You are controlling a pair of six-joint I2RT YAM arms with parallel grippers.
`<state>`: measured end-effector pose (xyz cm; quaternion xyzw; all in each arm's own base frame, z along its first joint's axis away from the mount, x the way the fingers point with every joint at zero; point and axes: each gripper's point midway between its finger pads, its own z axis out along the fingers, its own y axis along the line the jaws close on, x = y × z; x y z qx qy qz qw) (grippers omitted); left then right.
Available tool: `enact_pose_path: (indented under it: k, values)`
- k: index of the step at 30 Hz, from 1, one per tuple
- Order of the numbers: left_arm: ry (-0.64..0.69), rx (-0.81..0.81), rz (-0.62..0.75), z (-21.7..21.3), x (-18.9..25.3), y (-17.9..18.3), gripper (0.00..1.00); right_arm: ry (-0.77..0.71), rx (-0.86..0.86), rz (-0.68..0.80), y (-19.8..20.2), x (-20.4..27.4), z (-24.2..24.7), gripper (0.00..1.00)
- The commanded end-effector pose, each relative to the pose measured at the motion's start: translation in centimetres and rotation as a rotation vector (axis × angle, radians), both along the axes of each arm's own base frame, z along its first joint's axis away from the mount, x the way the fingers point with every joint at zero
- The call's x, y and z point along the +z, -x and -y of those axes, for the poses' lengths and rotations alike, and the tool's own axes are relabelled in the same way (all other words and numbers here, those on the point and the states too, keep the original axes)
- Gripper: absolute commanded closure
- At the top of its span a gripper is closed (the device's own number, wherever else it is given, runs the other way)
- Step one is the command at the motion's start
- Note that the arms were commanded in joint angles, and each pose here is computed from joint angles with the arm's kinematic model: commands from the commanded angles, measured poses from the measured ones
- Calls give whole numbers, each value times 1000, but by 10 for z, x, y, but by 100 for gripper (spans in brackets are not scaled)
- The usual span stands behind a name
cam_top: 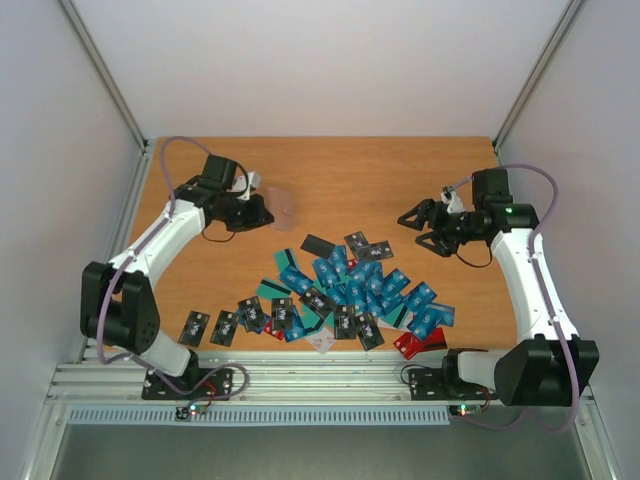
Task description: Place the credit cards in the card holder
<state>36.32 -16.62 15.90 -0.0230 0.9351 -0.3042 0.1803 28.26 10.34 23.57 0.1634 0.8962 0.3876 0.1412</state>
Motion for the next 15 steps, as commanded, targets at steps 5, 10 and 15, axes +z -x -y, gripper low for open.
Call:
enact_pose_path:
  k: [5,10,15]
  values:
    - [92,-46,32,46,75,40,100,-181,78,51,-11,25,-29,16]
    - [162,-71,63,62,107,54,100,-273,146,34,-19,30,-55,14]
    - [270,-103,70,76,130,53,100,-308,188,83,-27,42,-63,12]
